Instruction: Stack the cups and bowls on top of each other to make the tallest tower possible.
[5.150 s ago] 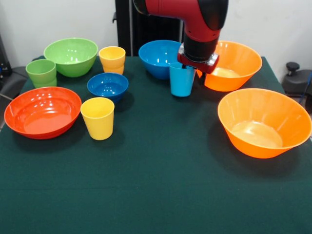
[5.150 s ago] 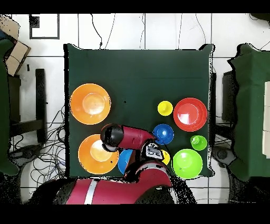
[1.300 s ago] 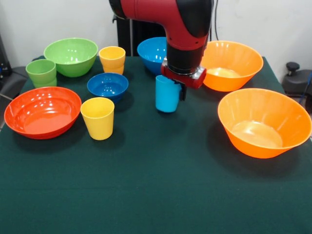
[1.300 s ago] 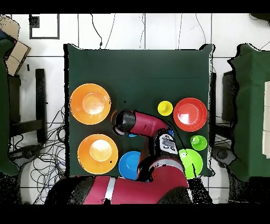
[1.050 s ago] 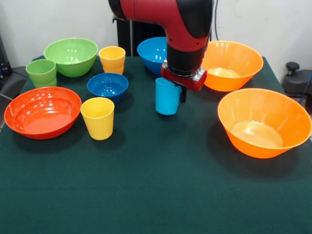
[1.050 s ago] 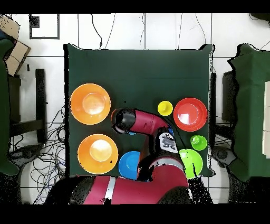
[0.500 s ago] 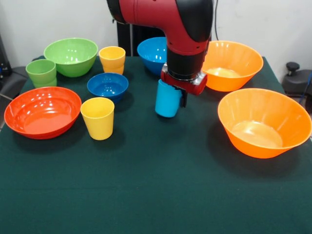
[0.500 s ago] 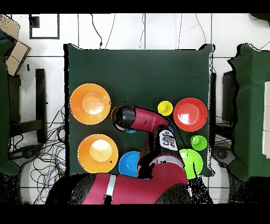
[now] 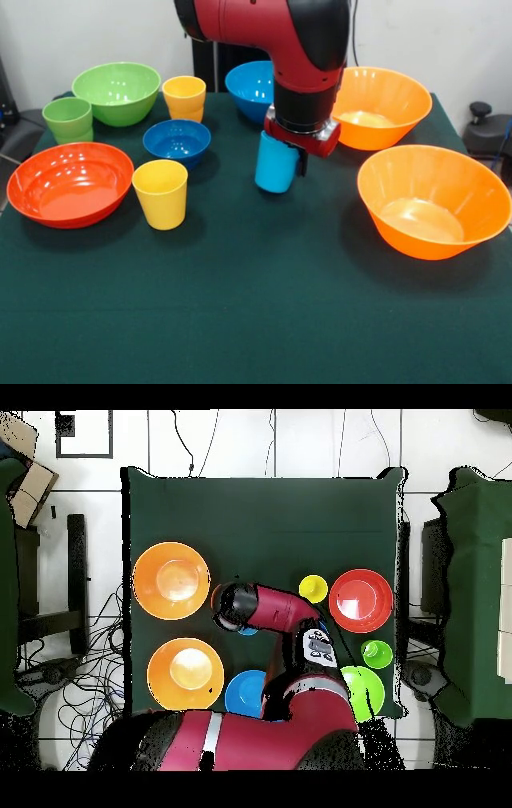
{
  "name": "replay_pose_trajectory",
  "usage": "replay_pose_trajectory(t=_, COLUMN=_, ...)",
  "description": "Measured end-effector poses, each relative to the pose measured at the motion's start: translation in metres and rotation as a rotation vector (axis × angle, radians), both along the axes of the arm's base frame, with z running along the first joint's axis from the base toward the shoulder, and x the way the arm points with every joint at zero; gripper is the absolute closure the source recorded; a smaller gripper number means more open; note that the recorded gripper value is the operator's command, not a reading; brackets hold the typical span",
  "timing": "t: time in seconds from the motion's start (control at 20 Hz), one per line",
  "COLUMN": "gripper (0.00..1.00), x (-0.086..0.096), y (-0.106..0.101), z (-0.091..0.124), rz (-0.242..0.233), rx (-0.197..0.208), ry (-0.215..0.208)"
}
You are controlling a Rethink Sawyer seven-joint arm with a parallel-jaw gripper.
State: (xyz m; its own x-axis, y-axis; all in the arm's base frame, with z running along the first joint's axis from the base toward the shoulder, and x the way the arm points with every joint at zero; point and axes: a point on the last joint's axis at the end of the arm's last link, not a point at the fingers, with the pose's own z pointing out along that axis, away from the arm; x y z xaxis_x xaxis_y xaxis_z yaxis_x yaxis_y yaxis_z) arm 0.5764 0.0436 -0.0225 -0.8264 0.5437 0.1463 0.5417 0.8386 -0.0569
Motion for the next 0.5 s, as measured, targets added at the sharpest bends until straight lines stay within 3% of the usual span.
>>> replay_pose_trajectory(t=0.5, gripper=1.00, x=0.0046, y=-0.0045, z=-0.0001, rz=-0.014, rx=0.021, ry=0.021)
